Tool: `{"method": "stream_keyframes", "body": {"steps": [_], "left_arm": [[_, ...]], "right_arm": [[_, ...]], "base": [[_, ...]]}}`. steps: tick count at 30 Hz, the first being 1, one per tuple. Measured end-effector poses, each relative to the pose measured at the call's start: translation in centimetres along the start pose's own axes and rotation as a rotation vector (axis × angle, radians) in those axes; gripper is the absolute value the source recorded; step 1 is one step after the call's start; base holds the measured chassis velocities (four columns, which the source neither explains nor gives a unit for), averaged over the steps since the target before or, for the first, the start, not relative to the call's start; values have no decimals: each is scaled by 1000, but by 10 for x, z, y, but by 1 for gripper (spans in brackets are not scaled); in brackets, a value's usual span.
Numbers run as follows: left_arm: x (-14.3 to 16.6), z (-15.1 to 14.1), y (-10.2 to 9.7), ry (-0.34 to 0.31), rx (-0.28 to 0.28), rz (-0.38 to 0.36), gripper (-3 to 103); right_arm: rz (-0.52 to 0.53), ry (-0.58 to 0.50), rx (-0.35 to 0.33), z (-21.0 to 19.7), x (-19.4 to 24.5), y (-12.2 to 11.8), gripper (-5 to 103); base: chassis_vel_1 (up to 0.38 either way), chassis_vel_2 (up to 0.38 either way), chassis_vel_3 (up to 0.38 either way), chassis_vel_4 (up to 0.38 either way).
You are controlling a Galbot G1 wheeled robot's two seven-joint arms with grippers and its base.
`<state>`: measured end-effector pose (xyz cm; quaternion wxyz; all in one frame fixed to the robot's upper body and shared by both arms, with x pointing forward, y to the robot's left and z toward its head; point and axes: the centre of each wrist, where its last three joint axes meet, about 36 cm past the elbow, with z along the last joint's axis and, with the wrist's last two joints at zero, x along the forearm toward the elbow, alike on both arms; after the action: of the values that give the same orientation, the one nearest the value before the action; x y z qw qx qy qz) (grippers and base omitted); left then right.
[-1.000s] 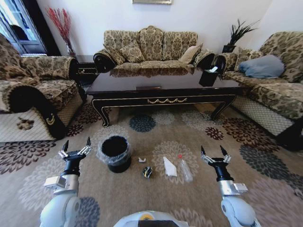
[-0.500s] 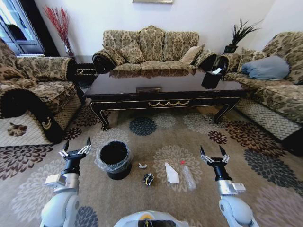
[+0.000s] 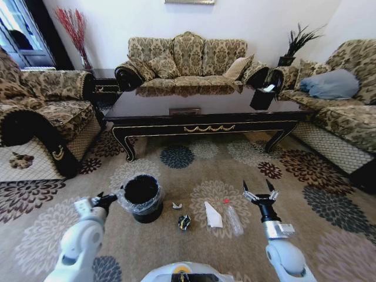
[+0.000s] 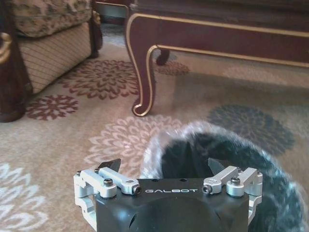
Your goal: Move to the front of the table and pick up the trash from the floor, then place it into the trash bin.
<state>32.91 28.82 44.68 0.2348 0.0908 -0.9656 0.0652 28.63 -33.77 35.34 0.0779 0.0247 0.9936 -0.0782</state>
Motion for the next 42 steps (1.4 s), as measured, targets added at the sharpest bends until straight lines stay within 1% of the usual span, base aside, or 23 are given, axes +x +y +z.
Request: {"method": "stream_keyframes", "body": {"steps": [2,3,4,6,8,9,13,19,24,27,28,30,34,36,38,39,42], "left_arm": [[-10,6,-6,12,9,17,100],[-13,6,-9,30,39,36,100],[-13,6,-9,30,39,36,100],[-17,4,-11,71,95,55,100],[-23,6,-11,98,122,49,100],[-23,6,-11,98,122,49,100],[-31,16,-9,130,128,13,100],[-39,19,-8,135,138,1,100],[-52,22,-6,135,153,-11,100],[-63,27,-3,146,159,-22,100],[-64,29,-3,148,159,-22,102],[-66,30,-3,148,157,-23,102],[-67,33,-2,142,147,-27,83],[-68,34,-2,141,143,-29,83],[-69,36,1,142,136,-34,72],[-69,36,1,142,136,-34,72],[-70,37,5,136,131,-34,56]], "right_arm": [[-3,6,1,2,1,2,100],[-4,8,3,2,2,2,100],[-4,8,3,2,2,2,100],[-4,13,5,3,4,3,100],[-3,18,6,3,6,3,100],[-3,18,6,3,6,3,100],[3,19,15,3,8,0,100],[7,19,23,2,9,-2,100],[7,22,33,3,10,-2,100],[7,26,37,3,11,-3,100],[7,27,38,3,11,-3,100],[8,27,40,3,11,-4,100],[11,26,44,2,11,-5,100],[12,26,45,2,10,-6,100],[14,25,46,1,9,-6,100],[14,25,46,1,9,-6,100],[19,28,49,1,7,-7,100]], "base": [[0,0,0,0],[0,0,0,0],[0,0,0,0],[0,0,0,0],[0,0,0,0],[0,0,0,0],[0,0,0,0],[0,0,0,0],[0,0,0,0],[0,0,0,0],[0,0,0,0],[0,0,0,0],[0,0,0,0],[0,0,0,0],[0,0,0,0],[0,0,0,0],[0,0,0,0]]}}
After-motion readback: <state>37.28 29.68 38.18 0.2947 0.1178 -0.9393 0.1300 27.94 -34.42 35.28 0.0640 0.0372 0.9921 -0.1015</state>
